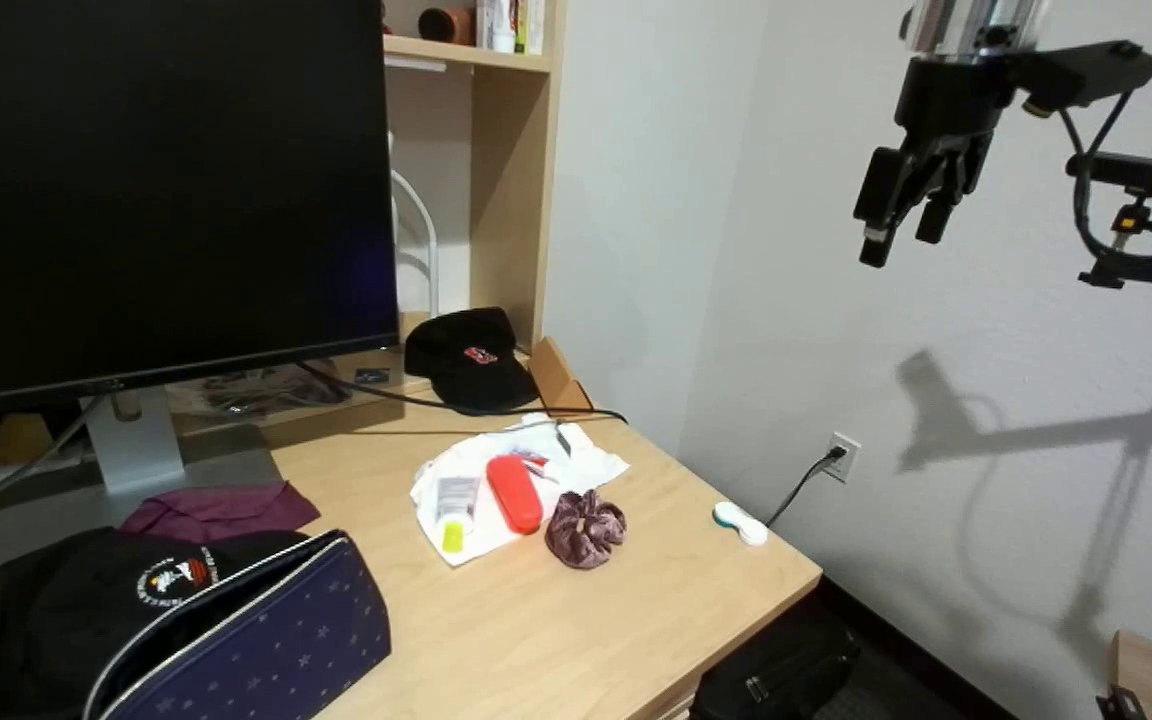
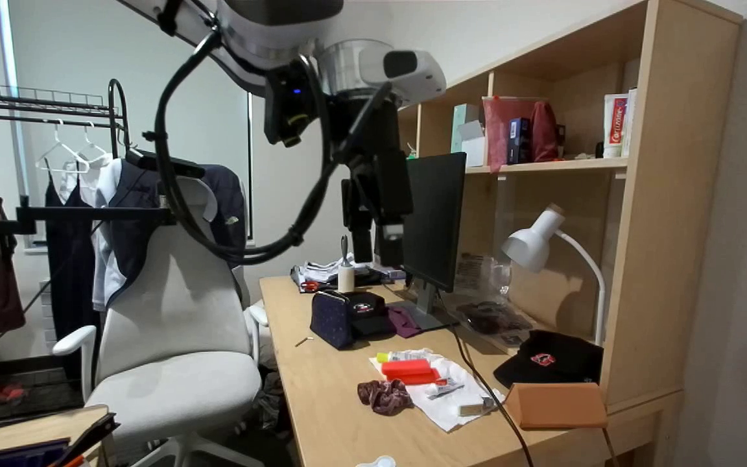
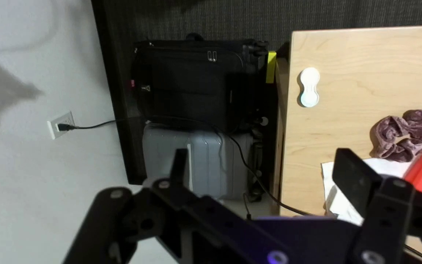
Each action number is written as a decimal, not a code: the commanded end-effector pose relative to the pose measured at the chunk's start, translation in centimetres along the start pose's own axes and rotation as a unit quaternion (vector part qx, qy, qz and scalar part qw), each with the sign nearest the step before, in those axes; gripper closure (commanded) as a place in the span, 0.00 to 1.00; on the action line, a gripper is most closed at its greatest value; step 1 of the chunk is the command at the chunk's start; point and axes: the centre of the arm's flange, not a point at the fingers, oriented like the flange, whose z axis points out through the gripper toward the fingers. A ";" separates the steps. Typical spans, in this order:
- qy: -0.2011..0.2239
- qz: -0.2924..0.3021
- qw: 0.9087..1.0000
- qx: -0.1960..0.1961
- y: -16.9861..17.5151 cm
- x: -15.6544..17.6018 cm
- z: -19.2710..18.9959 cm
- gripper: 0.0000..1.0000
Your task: Take the white lying object and put it upright
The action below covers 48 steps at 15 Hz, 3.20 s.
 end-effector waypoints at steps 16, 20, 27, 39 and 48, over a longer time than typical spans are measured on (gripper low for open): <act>-0.109 -0.178 0.970 0.127 -16.4 25.4 17.4 0.00; -0.122 -0.176 0.963 0.161 -19.4 27.2 19.1 0.00; -0.113 -0.176 0.966 0.149 -19.2 26.0 19.5 0.00; -0.138 -0.099 0.970 0.176 -18.0 25.3 24.7 0.00; -0.171 -0.073 0.966 0.179 -18.9 26.5 29.5 0.00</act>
